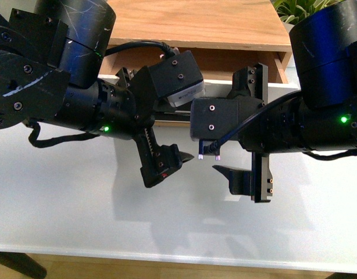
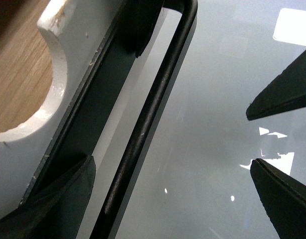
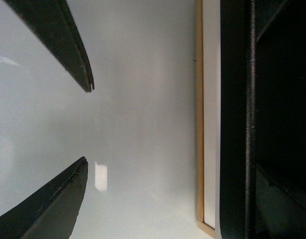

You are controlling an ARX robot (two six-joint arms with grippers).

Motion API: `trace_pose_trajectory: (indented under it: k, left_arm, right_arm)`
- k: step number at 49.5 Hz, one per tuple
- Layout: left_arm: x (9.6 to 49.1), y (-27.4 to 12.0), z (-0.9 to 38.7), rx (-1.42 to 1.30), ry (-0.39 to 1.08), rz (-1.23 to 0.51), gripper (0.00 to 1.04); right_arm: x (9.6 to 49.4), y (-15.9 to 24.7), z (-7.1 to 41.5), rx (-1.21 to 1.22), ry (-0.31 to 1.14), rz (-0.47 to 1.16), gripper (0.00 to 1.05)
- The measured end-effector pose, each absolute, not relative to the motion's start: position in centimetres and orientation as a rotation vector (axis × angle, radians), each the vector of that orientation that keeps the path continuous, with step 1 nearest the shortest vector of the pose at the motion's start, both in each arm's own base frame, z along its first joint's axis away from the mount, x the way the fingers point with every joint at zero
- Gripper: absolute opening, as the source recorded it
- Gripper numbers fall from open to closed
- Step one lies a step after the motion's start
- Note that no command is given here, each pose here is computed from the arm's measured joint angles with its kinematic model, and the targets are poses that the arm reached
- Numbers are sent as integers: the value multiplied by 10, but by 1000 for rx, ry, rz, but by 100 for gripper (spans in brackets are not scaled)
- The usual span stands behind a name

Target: Close drawer sideways

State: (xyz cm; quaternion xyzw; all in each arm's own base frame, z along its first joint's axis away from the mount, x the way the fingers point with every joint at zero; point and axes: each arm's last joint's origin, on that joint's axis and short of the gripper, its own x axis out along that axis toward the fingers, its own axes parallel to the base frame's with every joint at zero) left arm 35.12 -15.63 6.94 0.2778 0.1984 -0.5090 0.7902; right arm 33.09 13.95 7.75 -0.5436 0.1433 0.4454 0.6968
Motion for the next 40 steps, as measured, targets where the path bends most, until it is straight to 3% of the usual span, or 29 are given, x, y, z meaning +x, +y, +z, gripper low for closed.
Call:
trace_pose_trajectory:
  k: [40]
  left_arm:
    - [417,-173,72,602,420,-1037,96]
  right_arm:
    - [392,130,79,-1214,291,838,96]
